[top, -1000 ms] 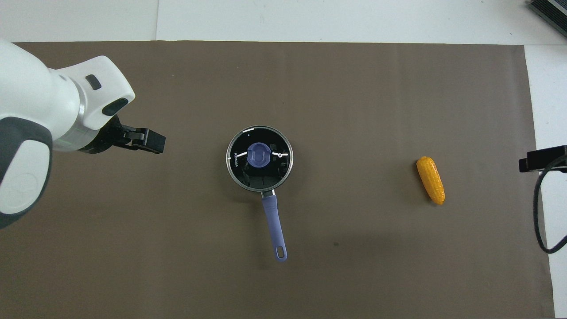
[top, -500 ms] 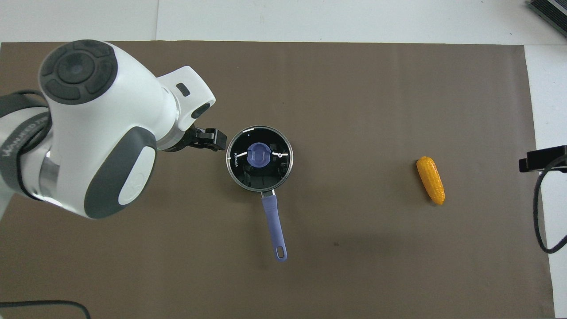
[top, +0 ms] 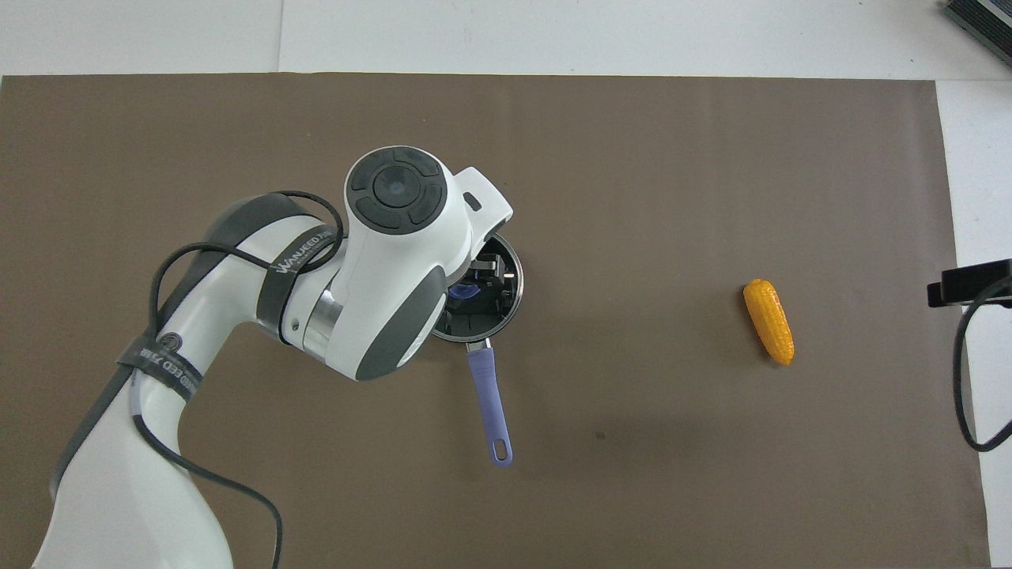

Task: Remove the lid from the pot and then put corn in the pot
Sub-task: 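Reach the left gripper over the pot to the lid knob, then close the left gripper on the glass lid knob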

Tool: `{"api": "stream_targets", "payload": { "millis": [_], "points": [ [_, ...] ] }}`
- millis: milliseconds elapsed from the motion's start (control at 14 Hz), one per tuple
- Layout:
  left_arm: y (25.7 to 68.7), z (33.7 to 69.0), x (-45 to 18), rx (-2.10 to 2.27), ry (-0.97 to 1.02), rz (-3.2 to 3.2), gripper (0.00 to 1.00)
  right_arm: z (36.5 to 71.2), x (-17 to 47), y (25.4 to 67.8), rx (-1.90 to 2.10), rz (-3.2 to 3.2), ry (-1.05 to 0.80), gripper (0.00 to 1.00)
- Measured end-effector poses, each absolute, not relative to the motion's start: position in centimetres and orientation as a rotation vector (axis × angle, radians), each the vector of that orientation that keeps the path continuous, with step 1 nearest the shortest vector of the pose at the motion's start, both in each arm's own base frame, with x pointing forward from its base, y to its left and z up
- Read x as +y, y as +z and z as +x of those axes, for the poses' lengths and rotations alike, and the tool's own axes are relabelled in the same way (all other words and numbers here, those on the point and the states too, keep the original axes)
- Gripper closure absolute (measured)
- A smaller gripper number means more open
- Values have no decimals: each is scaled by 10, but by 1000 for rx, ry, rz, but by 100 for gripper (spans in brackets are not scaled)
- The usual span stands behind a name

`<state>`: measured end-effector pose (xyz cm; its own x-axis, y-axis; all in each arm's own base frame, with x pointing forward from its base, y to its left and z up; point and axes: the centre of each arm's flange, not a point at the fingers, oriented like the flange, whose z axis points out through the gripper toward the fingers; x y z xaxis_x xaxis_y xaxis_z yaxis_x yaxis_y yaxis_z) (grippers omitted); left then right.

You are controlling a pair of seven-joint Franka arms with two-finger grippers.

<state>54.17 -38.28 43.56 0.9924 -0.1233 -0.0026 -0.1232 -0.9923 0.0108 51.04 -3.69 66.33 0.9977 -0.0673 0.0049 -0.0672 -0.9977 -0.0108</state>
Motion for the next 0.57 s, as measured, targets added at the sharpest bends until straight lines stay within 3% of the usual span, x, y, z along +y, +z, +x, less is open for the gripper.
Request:
{"api": "stream_targets", "payload": {
  "millis": [571],
  "points": [
    [425, 543, -394, -107, 38, 3125, 0, 510, -38, 663, 108, -3129, -8, 0]
  ]
}}
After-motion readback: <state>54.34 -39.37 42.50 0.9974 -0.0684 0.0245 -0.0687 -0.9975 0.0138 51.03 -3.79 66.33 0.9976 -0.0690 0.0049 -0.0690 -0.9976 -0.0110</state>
